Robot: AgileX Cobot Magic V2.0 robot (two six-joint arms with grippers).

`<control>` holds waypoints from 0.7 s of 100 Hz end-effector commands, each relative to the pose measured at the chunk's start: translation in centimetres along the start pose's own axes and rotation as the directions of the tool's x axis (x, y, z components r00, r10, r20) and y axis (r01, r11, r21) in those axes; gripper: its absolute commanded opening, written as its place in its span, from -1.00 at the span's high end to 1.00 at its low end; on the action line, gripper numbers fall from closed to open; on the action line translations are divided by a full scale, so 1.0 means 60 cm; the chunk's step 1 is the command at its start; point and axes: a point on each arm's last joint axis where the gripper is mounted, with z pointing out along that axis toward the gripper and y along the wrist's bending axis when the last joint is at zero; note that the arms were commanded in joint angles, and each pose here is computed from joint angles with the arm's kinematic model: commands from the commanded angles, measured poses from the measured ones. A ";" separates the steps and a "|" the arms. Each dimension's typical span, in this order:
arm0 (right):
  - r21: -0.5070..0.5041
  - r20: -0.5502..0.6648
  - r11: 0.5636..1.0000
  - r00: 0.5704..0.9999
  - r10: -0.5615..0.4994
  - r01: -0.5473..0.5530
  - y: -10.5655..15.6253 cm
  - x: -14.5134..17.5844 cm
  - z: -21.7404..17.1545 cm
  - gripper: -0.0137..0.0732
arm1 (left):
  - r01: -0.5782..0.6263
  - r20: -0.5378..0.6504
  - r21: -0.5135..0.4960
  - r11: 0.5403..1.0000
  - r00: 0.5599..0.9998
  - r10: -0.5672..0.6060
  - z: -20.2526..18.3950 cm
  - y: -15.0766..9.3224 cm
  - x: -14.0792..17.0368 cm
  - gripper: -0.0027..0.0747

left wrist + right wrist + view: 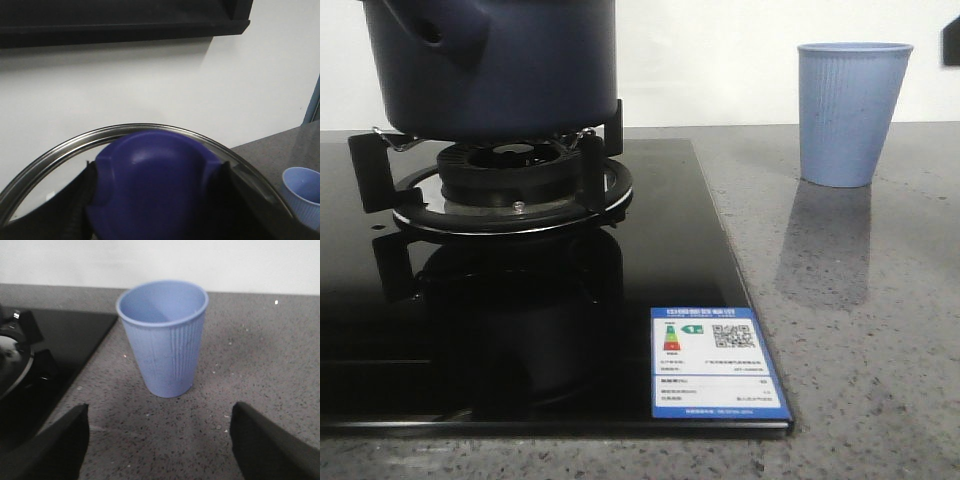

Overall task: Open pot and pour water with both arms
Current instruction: 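Reach the right gripper to the light blue cup and grasp it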

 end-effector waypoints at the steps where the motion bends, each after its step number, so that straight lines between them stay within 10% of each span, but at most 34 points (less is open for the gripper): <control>1: 0.026 0.115 1.000 0.993 -0.013 0.010 -0.003 -0.023 0.025 -0.49 | 0.015 0.134 -0.048 0.999 0.991 -0.008 -0.031 0.003 -0.046 0.11; 70: 0.026 0.205 1.000 0.979 -0.010 0.005 0.008 0.005 0.127 -0.49 | 0.012 0.134 -0.046 0.999 0.991 -0.006 -0.033 0.002 -0.047 0.11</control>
